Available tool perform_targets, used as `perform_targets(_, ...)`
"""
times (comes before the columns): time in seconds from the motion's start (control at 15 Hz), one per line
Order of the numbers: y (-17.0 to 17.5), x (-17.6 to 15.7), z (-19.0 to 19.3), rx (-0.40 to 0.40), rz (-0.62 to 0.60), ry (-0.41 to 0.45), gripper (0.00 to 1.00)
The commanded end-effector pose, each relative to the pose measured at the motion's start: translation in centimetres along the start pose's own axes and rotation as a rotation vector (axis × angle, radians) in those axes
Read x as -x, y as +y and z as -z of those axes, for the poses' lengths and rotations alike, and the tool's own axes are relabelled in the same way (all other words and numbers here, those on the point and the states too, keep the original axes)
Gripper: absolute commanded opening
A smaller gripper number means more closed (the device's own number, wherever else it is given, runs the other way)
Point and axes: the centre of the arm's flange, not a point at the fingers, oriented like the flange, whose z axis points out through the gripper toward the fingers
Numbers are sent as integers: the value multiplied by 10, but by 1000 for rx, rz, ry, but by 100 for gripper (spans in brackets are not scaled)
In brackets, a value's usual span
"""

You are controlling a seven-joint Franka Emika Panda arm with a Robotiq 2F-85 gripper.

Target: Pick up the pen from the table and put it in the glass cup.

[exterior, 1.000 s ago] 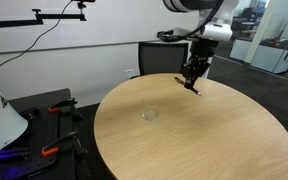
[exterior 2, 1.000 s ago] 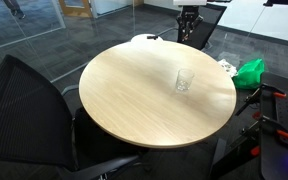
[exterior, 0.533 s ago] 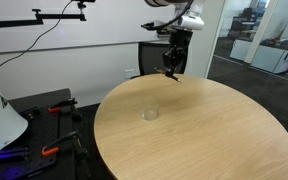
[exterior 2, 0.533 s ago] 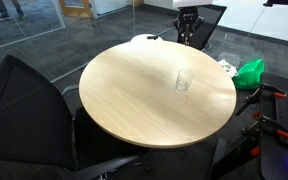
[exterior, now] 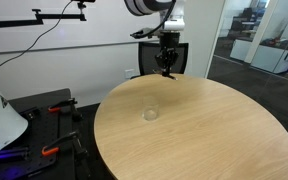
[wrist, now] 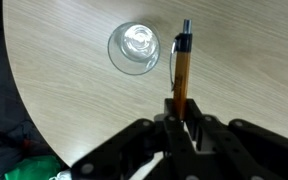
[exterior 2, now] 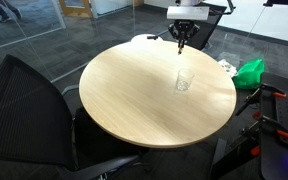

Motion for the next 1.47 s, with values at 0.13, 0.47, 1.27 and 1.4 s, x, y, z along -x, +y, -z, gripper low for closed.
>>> perform_targets(0.13,1,1,-3,-30,-82,51,4)
perform_targets(0.47,-6,9,-5,-92,-219,203,4)
perform_targets(1.27,-15,22,-5,-130,-325,507,14)
perform_targets(1.4,-14,29,-9,-142,-417,562,4)
